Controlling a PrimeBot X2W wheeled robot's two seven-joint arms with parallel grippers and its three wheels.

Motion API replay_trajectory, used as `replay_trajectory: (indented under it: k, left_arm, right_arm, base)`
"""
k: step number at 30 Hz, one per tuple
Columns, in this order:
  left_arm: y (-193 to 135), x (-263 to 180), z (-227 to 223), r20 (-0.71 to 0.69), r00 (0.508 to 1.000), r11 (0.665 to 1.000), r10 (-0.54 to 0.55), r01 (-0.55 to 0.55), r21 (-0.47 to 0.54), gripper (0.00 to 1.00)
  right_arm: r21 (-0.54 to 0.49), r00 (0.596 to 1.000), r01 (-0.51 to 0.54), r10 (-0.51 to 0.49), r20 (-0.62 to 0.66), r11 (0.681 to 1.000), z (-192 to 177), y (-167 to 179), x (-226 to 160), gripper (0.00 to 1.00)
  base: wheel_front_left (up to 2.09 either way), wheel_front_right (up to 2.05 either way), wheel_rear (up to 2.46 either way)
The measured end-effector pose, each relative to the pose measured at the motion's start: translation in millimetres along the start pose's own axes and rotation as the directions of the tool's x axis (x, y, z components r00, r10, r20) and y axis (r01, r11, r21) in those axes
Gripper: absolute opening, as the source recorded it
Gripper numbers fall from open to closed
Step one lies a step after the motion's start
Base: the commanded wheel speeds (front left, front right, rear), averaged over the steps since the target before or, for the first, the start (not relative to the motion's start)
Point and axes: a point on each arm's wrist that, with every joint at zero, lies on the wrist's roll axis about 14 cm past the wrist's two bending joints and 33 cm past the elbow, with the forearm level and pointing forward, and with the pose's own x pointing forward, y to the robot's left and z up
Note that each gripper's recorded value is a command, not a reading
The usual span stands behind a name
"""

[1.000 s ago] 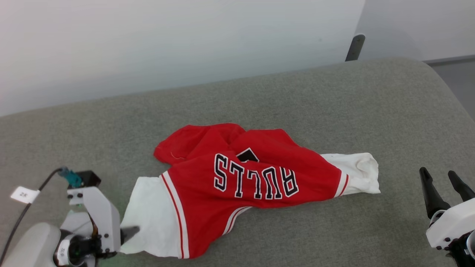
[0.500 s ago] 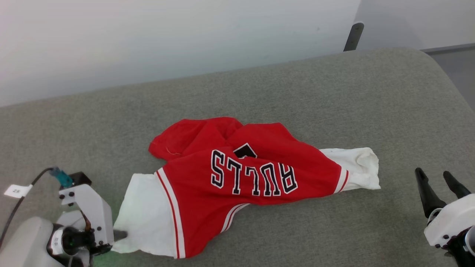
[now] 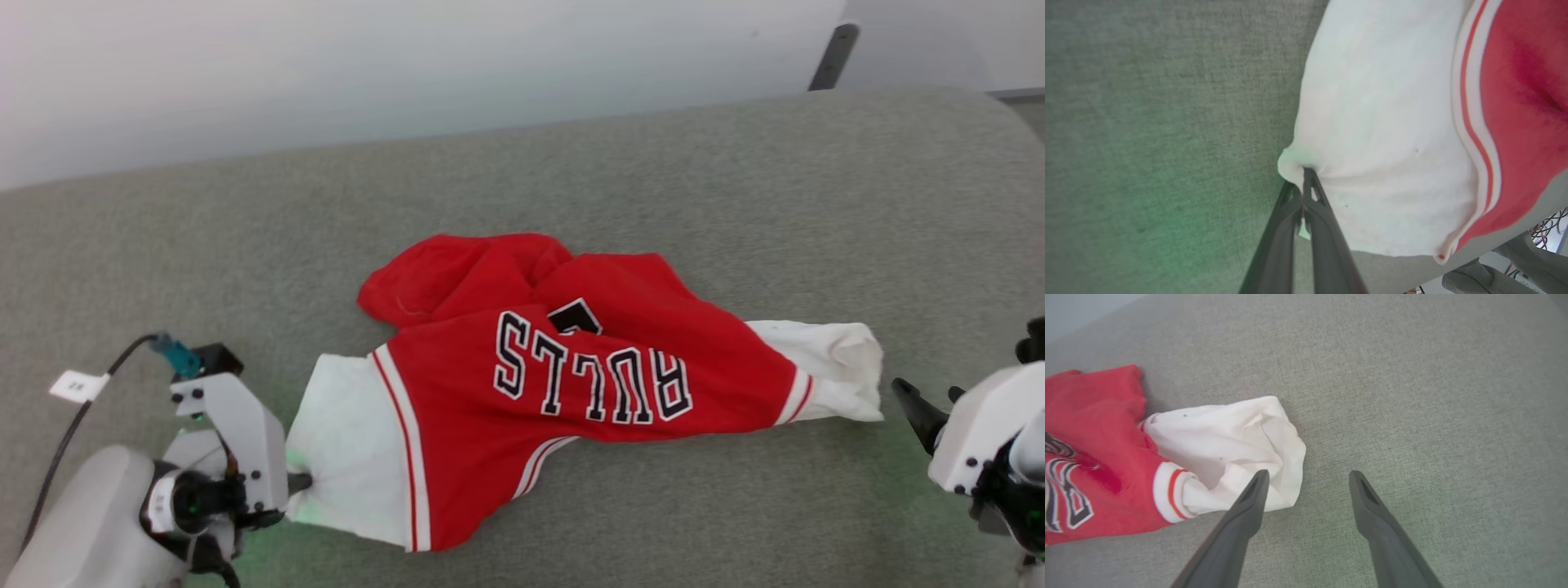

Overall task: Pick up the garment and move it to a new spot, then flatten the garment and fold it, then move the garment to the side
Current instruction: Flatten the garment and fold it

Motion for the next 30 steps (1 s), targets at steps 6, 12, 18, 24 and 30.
replay_trajectory:
  k: [6,12,18,24,30]
  left_arm:
    - [2,3,2,0.009,1.0,1.0,-0.003,0.003,0.0,0.0]
    - [5,5,5,0.017,1.0,1.0,-0.006,0.006,-0.009,0.0]
    - [8,7,5,0.014,1.0,1.0,-0.007,0.007,-0.019,0.0]
    - [-2,-5,17,0.036,0.999,1.0,-0.026,0.026,0.012,0.0]
    - [-39,-55,70,0.169,0.982,0.989,-0.088,0.066,0.132,0.0]
  right_arm:
    - [-0.007,0.995,-0.019,0.018,-0.103,1.0,-7,10,29,1.0]
    - [-0.006,0.968,-0.016,0.014,-0.252,1.0,-31,16,53,1.0]
    - [-0.006,0.929,-0.005,0.003,-0.371,1.0,-45,18,66,0.0]
    - [0.028,0.925,-0.055,0.061,-0.376,0.998,-34,30,62,0.0]
    - [0.069,0.942,-0.201,0.212,-0.26,0.977,29,66,41,0.0]
  base:
    - [0.0,0.0,0.0]
    - [0.0,0.0,0.0]
    - [0.0,0.0,0.0]
    - [0.0,0.0,0.0]
    - [0.0,0.0,0.0]
